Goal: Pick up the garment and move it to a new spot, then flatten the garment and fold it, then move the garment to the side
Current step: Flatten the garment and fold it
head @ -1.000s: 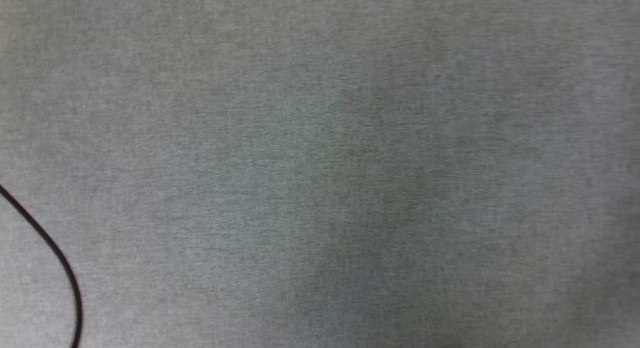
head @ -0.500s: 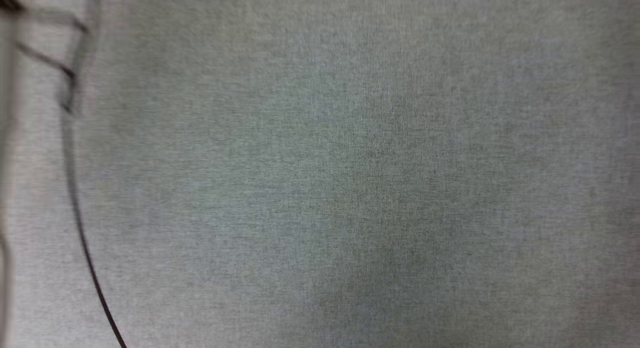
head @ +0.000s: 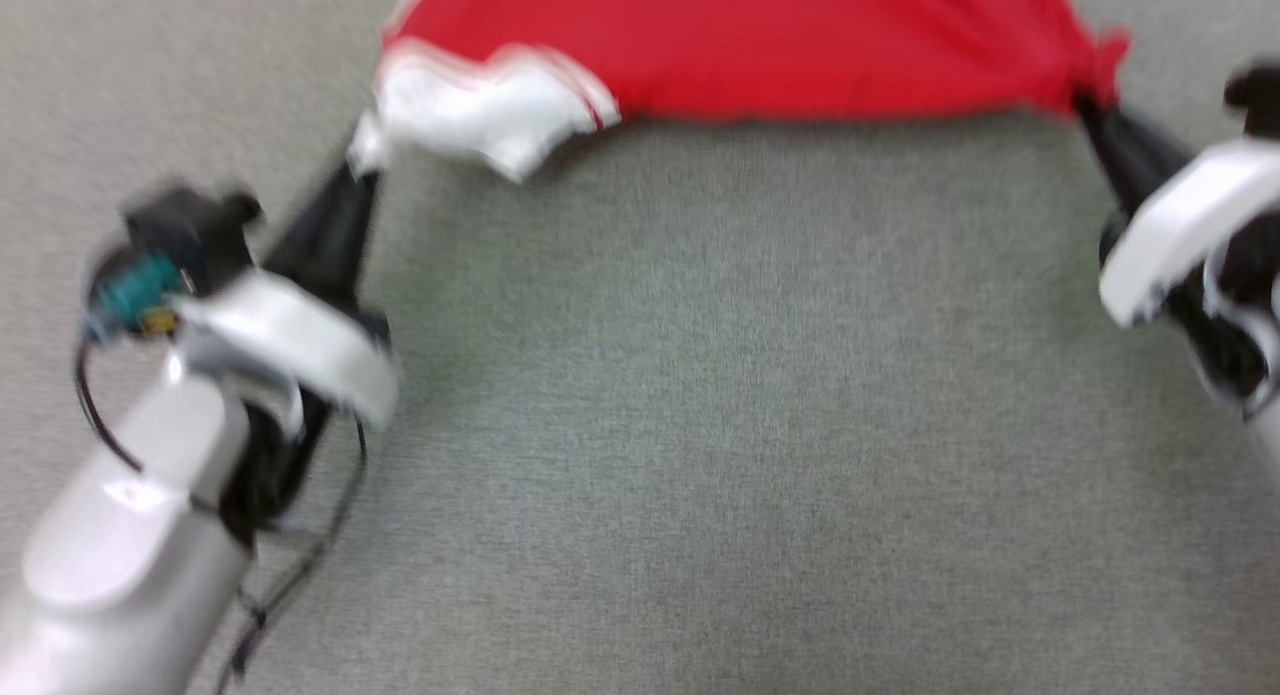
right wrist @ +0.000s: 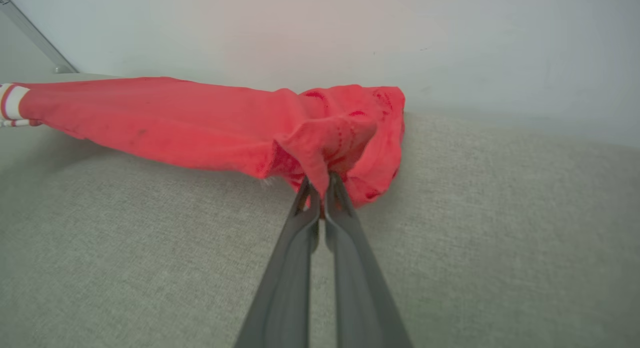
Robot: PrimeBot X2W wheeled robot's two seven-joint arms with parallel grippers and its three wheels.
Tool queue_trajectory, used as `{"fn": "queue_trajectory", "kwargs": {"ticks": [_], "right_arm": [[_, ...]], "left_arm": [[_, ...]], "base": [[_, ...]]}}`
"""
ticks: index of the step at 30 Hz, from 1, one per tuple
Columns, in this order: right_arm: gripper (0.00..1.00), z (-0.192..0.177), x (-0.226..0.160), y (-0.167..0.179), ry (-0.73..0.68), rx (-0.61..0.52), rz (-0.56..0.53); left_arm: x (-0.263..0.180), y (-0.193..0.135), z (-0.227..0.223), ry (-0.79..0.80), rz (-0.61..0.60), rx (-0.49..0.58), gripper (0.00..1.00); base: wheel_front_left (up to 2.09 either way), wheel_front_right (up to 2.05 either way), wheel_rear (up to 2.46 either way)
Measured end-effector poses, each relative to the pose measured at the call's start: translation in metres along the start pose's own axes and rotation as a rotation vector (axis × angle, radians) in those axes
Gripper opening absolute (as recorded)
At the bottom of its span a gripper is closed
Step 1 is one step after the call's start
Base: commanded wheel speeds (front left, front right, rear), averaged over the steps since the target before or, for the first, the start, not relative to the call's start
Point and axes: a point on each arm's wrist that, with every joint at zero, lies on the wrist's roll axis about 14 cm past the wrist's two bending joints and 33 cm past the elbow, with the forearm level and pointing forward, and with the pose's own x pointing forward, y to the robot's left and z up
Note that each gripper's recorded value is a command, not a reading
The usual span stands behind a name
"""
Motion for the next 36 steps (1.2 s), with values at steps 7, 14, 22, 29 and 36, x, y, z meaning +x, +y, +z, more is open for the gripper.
{"fn": "queue_trajectory", "kwargs": {"ticks": [7, 14, 22, 29, 36], "right_arm": [[0.0, -0.014, -0.048, 0.01, 0.059, 0.08, 0.018], [0.0, -0.028, -0.094, 0.019, 0.109, 0.139, 0.028], [0.0, -0.054, -0.145, 0.027, 0.154, 0.195, 0.029], [0.0, -0.088, -0.19, 0.033, 0.248, 0.243, 0.021], [0.0, -0.105, -0.221, 0.034, 0.309, 0.276, 0.007]], "left_arm": [[-0.069, -0.017, -0.018, 0.122, 0.001, -0.031, 0.0], [-0.13, -0.034, -0.03, 0.237, -0.009, -0.045, 0.0], [-0.182, -0.063, -0.036, 0.323, -0.038, -0.115, 0.0], [-0.219, -0.085, -0.047, 0.402, -0.061, -0.187, 0.0], [-0.242, -0.092, -0.06, 0.475, -0.075, -0.215, 0.0]], "base": [[0.0, 0.0, 0.0], [0.0, 0.0, 0.0], [0.0, 0.0, 0.0], [0.0, 0.0, 0.0], [0.0, 0.0, 0.0]]}}
